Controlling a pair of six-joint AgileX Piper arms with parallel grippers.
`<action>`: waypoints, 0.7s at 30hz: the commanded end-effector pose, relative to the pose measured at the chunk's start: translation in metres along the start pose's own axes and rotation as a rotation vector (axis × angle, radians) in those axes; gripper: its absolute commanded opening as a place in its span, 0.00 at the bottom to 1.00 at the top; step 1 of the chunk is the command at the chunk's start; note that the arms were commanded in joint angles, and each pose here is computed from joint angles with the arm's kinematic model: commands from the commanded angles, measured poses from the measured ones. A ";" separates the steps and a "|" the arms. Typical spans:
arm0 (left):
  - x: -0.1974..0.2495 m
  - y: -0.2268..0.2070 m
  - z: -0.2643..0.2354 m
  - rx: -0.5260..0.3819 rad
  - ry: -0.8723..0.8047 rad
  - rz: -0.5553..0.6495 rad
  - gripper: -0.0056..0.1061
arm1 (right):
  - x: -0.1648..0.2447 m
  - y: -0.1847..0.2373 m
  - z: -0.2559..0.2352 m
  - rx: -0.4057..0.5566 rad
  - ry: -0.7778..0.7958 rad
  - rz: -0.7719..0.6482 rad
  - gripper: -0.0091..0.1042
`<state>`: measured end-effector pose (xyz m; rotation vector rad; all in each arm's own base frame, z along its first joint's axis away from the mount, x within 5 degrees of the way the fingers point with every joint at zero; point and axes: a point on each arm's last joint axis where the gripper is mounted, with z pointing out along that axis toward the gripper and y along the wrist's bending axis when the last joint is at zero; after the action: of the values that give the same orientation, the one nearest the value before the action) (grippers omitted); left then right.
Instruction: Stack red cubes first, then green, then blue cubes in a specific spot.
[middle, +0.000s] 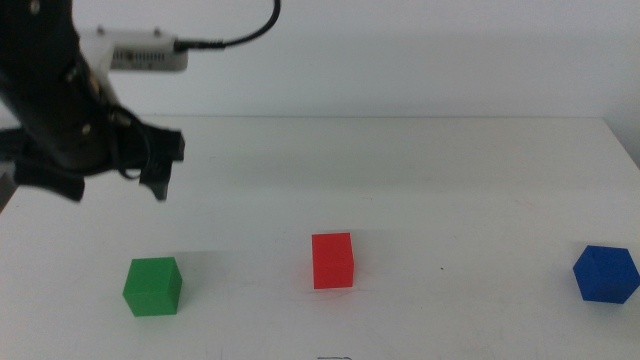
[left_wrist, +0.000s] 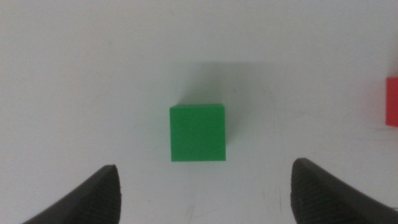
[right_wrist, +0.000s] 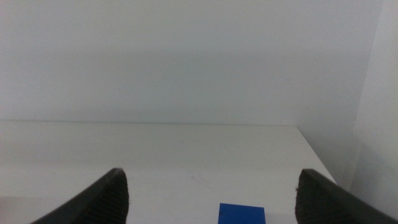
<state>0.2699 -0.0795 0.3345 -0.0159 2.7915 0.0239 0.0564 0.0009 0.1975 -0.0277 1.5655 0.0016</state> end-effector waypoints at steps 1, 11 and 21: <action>0.000 0.006 -0.001 0.058 -0.056 -0.012 0.89 | -0.015 0.000 -0.003 -0.005 -0.114 -0.014 0.91; 0.007 0.012 0.063 0.118 -0.012 -0.059 0.89 | -0.015 0.000 -0.003 -0.005 -0.114 -0.014 0.91; 0.004 0.005 0.115 0.099 0.098 -0.036 0.89 | -0.015 0.000 -0.003 -0.005 -0.114 -0.014 0.91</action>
<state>0.3023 -0.0705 0.2135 -0.0339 2.9508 -0.0900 0.0564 0.0009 0.1975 -0.0278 1.5653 0.0016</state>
